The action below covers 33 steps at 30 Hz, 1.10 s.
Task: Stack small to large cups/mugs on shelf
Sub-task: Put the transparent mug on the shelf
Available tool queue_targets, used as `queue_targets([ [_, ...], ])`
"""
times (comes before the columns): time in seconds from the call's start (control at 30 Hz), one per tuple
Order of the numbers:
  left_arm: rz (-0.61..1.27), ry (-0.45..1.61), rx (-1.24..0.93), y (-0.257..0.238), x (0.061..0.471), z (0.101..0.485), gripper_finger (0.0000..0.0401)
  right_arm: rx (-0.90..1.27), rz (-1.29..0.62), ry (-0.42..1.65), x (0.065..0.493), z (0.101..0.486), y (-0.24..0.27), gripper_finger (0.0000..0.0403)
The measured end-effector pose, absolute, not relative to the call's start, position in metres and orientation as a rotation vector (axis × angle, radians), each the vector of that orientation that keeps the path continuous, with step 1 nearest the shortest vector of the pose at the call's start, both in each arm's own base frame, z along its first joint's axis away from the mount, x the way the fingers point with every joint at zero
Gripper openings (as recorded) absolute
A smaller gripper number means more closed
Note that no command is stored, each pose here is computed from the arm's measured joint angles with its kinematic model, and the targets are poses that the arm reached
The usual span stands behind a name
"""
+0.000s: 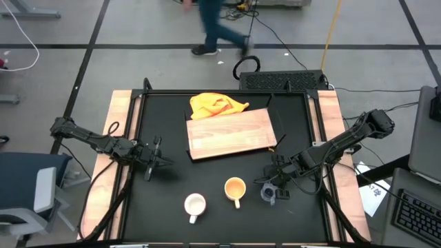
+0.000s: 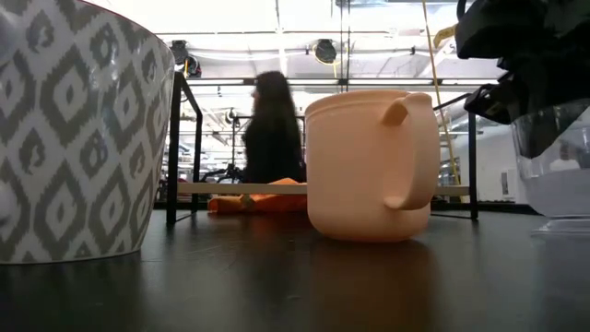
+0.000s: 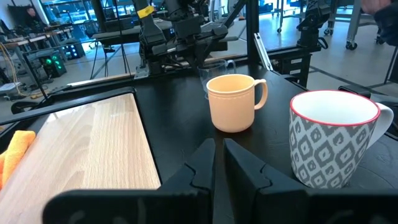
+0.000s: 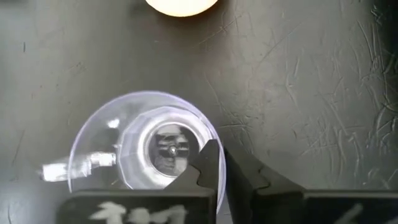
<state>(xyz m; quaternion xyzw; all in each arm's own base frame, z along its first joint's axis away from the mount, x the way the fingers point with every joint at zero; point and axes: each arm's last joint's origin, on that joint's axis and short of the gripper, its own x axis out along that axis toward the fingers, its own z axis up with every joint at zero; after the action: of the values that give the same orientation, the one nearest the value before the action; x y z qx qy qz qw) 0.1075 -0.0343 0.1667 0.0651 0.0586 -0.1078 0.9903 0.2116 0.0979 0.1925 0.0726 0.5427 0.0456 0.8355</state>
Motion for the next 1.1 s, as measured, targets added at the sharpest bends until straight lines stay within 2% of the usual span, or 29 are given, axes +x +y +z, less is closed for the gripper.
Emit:
queue_targets([
  [0.37, -0.216, 0.117, 0.13, -0.034, 0.107, 0.167, 0.0035, 0.122, 0.203, 0.945, 0.216, 0.214, 0.1, 0.0002],
  [0.7, -0.216, 0.118, 0.131, -0.034, 0.107, 0.167, 0.0035, 0.066, 0.176, 0.831, 0.202, 0.237, 0.091, 0.0001],
  [0.93, -0.216, 0.118, 0.131, -0.034, 0.107, 0.167, 0.0035, 0.057, 0.131, 0.794, 0.187, 0.23, 0.081, 0.0],
  [1.1, -0.216, 0.117, 0.131, -0.034, 0.107, 0.167, 0.0035, 0.089, 0.092, 0.78, 0.193, 0.226, 0.073, 0.0],
])
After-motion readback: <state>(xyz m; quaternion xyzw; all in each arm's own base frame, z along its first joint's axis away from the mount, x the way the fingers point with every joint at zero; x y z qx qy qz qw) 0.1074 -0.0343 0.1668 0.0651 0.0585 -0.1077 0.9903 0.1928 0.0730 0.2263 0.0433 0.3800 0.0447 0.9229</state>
